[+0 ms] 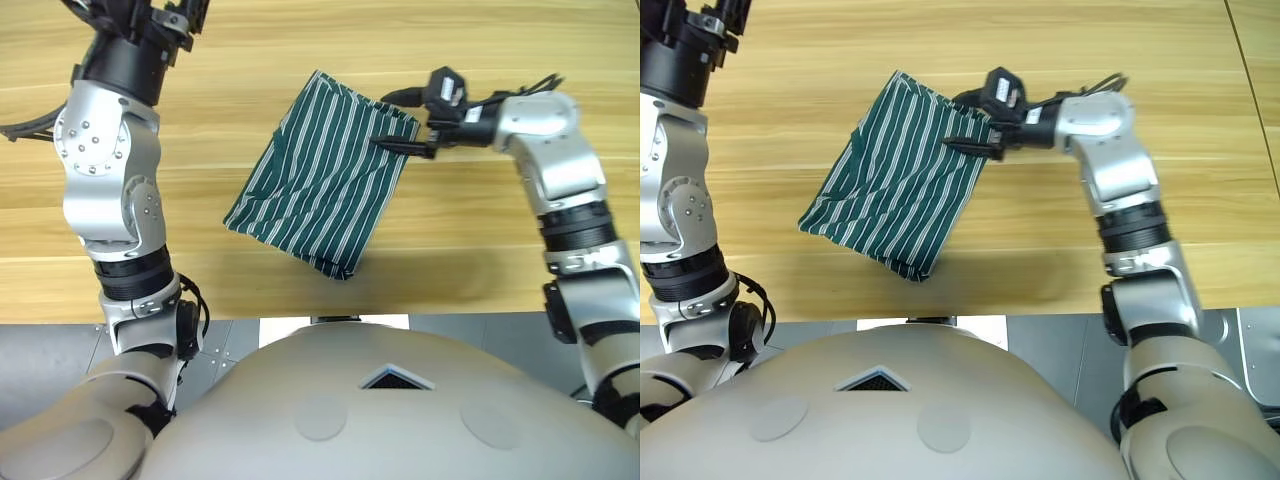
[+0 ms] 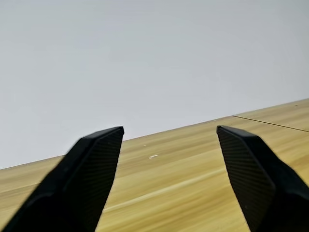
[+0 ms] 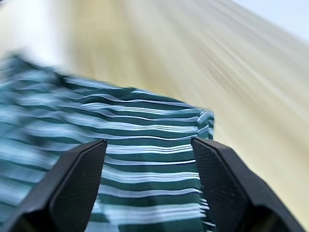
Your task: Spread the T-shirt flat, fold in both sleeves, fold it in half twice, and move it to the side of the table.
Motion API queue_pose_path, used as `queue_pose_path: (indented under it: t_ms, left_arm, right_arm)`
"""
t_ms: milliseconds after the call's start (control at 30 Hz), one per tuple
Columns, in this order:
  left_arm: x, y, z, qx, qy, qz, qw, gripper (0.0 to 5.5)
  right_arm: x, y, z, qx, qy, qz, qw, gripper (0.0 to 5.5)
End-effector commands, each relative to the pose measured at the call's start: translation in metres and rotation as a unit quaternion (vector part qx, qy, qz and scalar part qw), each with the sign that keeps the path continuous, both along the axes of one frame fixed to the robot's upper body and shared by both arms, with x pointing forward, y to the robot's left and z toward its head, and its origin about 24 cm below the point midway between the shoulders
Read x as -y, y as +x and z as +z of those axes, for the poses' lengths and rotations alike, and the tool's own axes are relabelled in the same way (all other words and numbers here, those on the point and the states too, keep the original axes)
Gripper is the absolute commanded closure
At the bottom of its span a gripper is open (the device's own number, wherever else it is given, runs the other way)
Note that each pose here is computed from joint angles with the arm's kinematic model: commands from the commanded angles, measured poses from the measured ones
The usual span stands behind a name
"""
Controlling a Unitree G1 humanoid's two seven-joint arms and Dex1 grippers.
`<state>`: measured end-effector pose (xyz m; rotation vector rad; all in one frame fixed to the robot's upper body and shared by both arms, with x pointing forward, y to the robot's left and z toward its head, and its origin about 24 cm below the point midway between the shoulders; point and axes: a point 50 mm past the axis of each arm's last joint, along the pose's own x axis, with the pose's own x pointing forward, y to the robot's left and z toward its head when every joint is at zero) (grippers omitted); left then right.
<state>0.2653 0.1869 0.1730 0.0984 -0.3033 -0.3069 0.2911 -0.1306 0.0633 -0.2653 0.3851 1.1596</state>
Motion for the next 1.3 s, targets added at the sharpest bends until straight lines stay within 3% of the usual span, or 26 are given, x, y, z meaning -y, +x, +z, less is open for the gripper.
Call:
queue_pose_path:
  t_ms: [33, 133, 267, 467, 567, 633, 800, 1067, 1167, 1300]
  left_arm:
    - [0.006, -0.005, 0.004, 0.021, 0.027, -0.028, 0.999, 2.06]
    - [0.006, -0.007, 0.004, 0.024, 0.030, -0.034, 0.999, 2.06]
    - [0.010, -0.010, 0.006, 0.031, 0.031, -0.039, 0.998, 2.06]
    - [0.011, -0.009, 0.006, 0.032, 0.023, -0.043, 0.998, 2.06]
    - [0.009, -0.011, 0.005, 0.030, 0.024, -0.035, 0.999, 2.06]
    - [0.005, -0.013, 0.004, 0.028, 0.030, -0.024, 0.999, 2.06]
    - [-0.009, -0.015, 0.002, 0.021, 0.039, -0.003, 0.999, 2.06]
    - [-0.002, -0.013, 0.002, 0.024, 0.058, -0.030, 0.998, 2.06]
    - [-0.004, -0.012, 0.004, 0.025, 0.064, -0.029, 0.997, 2.06]
    - [-0.001, -0.014, 0.007, 0.028, 0.083, -0.044, 0.995, 2.06]
  right_arm:
    - [-0.035, -0.015, -0.053, -0.132, -0.067, -0.012, 0.989, 2.24]
    - [-0.052, -0.023, -0.085, -0.160, -0.158, 0.017, 0.974, 2.24]
    - [-0.069, 0.001, -0.097, -0.076, -0.237, -0.012, 0.969, 2.24]
    - [-0.134, 0.032, -0.051, 0.133, -0.171, 0.024, 0.976, 2.24]
    - [-0.142, 0.048, -0.018, 0.246, -0.145, 0.039, 0.958, 2.24]
    - [-0.139, 0.055, 0.001, 0.277, -0.102, 0.044, 0.954, 2.24]
    - [-0.114, 0.004, -0.027, 0.173, -0.013, 0.157, 0.972, 2.24]
    - [-0.092, -0.032, -0.063, -0.022, -0.072, 0.188, 0.979, 2.24]
    - [-0.079, -0.045, -0.073, -0.052, -0.122, 0.217, 0.967, 2.24]
    - [-0.053, -0.043, -0.057, -0.053, -0.130, 0.233, 0.962, 2.24]
